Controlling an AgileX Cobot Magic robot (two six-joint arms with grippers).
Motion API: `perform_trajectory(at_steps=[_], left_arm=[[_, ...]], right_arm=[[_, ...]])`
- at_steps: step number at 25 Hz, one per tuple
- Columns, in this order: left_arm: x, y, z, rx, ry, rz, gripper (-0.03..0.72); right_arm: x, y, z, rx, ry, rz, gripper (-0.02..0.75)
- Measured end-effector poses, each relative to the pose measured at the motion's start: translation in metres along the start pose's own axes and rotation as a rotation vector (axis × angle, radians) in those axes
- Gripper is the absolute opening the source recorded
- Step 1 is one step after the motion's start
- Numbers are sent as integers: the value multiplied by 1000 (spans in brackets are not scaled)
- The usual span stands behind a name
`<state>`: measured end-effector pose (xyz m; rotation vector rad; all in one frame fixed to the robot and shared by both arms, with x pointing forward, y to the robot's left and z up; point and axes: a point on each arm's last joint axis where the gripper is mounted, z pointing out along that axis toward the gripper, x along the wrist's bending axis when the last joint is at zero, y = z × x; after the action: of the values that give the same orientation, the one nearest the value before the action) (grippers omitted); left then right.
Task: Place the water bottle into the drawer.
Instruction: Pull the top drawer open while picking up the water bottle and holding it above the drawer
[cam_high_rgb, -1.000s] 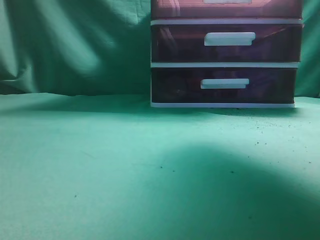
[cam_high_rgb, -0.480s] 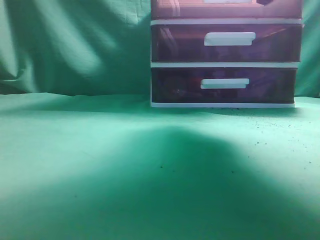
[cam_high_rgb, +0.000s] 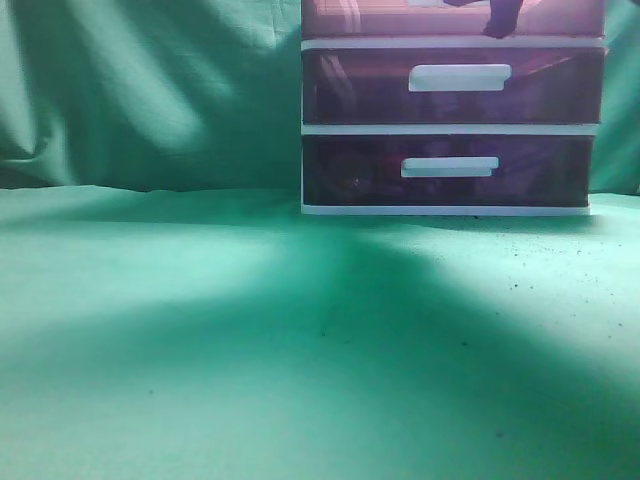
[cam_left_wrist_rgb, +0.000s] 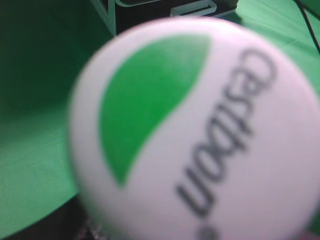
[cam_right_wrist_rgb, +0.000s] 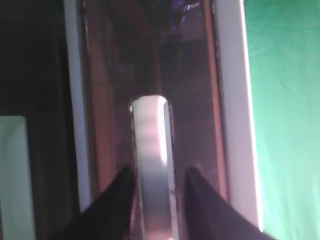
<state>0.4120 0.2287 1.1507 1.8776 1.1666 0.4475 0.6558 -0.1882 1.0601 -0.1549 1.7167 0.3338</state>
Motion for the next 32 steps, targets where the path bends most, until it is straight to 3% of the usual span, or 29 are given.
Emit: perform_trajectory(at_steps=[2, 4, 10, 21, 32], left_arm=[[0, 0, 0, 0, 0, 0, 312], [0, 0, 0, 0, 0, 0, 312], [0, 0, 0, 0, 1, 1, 312], [1, 2, 0, -19, 15, 7, 312], [2, 4, 0, -40, 21, 6, 312]], right_arm=[[2, 0, 1, 1, 7, 0, 170], [3, -1, 2, 1, 14, -13, 102], [3, 0, -3, -1, 21, -49, 106], [23, 4, -73, -19, 56, -79, 106], [39, 23, -115, -77, 70, 28, 106]])
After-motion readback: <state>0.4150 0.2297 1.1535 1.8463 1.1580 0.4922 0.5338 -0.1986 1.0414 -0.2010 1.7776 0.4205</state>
